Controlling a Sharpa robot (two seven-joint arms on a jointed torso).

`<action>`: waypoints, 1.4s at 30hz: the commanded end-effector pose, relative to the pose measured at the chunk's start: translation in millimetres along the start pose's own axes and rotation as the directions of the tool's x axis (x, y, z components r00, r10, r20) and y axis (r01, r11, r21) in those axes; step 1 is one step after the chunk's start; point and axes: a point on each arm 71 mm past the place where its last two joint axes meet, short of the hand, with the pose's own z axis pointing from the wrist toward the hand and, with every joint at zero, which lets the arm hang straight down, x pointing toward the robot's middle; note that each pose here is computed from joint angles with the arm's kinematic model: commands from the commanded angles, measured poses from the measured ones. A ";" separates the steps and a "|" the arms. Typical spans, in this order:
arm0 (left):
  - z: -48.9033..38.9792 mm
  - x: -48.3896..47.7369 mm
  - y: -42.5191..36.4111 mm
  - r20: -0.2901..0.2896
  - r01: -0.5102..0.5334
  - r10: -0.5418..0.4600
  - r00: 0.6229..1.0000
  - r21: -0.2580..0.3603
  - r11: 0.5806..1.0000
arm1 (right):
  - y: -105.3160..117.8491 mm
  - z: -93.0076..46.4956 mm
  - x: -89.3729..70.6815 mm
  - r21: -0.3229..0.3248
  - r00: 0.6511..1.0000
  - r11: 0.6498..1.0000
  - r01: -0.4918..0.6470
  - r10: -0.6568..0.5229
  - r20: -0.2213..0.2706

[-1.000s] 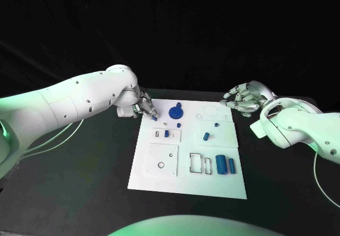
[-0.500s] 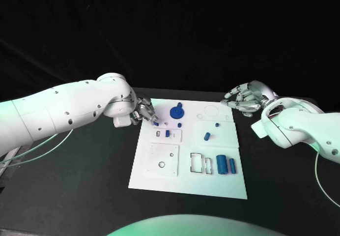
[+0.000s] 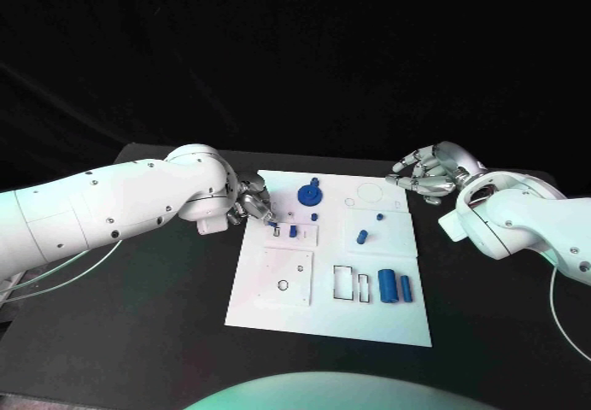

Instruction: Assemble the parts on the task board

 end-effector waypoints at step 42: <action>6.1 14.0 -8.0 -0.045 -0.109 0.108 0.993 -0.026 0.994 | 0.3 -0.1 2.2 -0.008 1.000 1.000 0.008 -0.008 -0.013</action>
